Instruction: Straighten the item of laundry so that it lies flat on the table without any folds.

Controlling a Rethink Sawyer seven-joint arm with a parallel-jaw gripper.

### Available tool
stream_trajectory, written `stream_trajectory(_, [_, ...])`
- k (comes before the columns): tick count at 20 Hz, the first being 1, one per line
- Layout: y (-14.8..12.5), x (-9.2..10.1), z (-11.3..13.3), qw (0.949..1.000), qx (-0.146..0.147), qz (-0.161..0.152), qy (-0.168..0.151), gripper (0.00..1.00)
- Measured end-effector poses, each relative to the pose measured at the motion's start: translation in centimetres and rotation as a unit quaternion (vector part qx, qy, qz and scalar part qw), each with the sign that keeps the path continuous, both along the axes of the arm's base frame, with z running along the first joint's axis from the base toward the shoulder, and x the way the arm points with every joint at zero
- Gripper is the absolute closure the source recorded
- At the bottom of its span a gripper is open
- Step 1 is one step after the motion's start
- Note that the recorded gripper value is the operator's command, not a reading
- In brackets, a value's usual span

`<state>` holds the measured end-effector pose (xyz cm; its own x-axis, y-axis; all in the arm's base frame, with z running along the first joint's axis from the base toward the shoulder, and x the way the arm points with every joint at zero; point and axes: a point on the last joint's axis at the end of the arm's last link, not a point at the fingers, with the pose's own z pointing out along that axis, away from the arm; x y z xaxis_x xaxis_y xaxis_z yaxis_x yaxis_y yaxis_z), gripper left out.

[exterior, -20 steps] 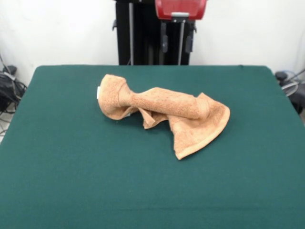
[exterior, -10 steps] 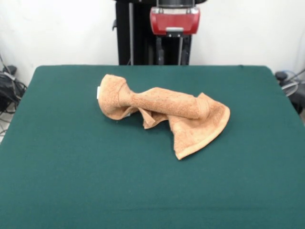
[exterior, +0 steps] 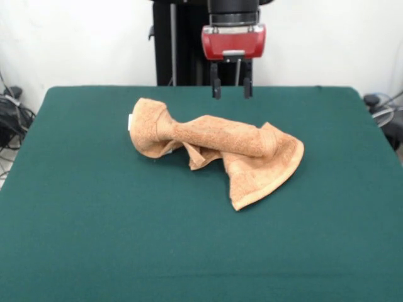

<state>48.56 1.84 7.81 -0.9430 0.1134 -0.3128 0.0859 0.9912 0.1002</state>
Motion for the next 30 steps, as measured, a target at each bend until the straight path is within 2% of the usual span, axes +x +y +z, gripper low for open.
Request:
stream_trajectory(10, [0.1, -1.4, -2.1, 0.9998, 0.007, -0.007, -0.015, 0.0])
stream_trajectory(18, [0.1, -1.9, -2.8, 0.9999, 0.01, -0.009, -0.008, 0.0])
stream_trajectory(23, [0.0, -1.6, -2.8, 0.9999, 0.009, -0.009, -0.01, 0.0])
stream_trajectory(30, [-0.9, -0.4, -3.5, 0.9997, 0.008, -0.015, -0.017, 0.0])
